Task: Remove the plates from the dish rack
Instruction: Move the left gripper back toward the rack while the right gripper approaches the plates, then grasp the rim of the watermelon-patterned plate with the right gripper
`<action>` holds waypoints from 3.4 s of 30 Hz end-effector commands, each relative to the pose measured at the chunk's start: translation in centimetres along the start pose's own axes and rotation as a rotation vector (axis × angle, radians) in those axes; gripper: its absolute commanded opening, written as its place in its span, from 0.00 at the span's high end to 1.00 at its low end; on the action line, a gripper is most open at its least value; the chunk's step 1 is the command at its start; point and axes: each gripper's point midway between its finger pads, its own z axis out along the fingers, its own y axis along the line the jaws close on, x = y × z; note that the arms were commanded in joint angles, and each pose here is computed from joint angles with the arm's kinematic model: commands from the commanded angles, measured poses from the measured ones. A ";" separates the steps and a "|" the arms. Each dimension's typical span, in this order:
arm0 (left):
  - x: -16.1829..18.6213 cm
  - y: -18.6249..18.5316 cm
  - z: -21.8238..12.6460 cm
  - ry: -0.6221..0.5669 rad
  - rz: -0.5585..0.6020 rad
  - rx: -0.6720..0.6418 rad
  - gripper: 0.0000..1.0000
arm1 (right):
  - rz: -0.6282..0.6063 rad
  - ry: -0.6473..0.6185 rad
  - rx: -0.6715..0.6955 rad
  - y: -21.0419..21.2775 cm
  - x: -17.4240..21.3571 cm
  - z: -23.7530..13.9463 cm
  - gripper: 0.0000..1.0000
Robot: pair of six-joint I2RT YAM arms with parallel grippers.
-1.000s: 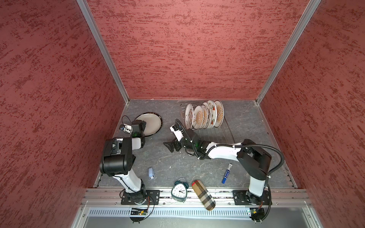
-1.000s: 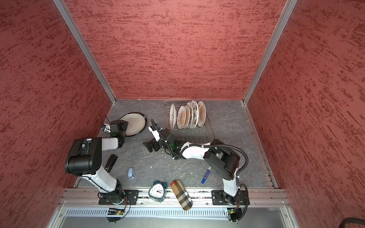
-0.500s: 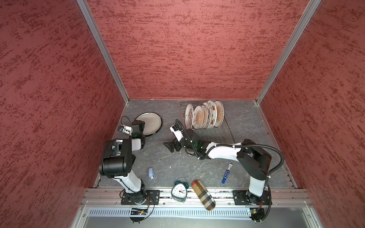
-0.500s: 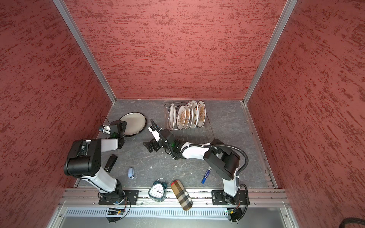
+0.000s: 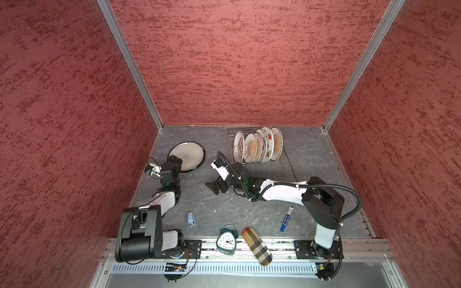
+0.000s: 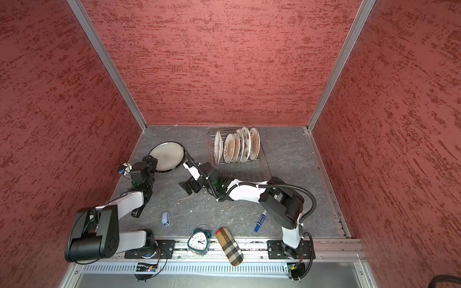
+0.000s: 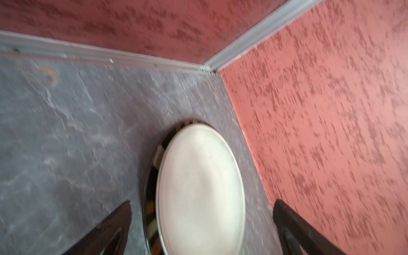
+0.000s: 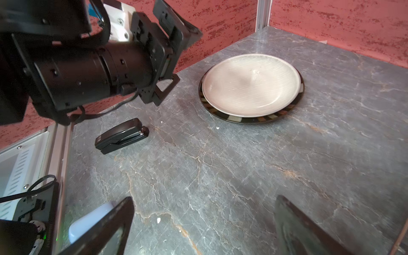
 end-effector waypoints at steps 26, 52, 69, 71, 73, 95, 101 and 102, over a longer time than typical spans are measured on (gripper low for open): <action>13.6 -12.8 -17.1 0.518 0.398 0.951 0.01 | 0.193 -0.460 0.340 -6.8 -6.5 -21.8 0.01; 20.6 -13.4 -24.2 0.825 0.505 1.230 0.01 | 0.373 -0.291 0.787 -22.8 -6.9 -25.1 0.48; 20.3 -13.1 -24.2 0.804 0.531 1.196 0.01 | 0.411 -0.082 0.951 -28.8 -4.0 -21.8 0.69; 20.1 -12.9 -23.9 0.780 0.530 1.177 0.01 | 0.414 -0.067 0.949 -29.0 -3.6 -21.3 0.70; 19.7 -12.8 -23.5 0.750 0.525 1.153 0.01 | 0.419 -0.055 0.942 -29.3 -3.3 -20.7 0.70; 19.1 -12.5 -23.3 0.730 0.554 1.114 0.01 | 0.416 0.041 1.007 -32.4 -1.5 -17.2 0.83; 19.1 -12.5 -23.3 0.727 0.557 1.114 0.01 | 0.399 0.030 1.042 -32.5 -1.9 -17.8 0.91; 19.1 -12.6 -23.3 0.725 0.557 1.114 0.01 | 0.393 0.025 1.040 -32.4 -2.1 -17.8 0.93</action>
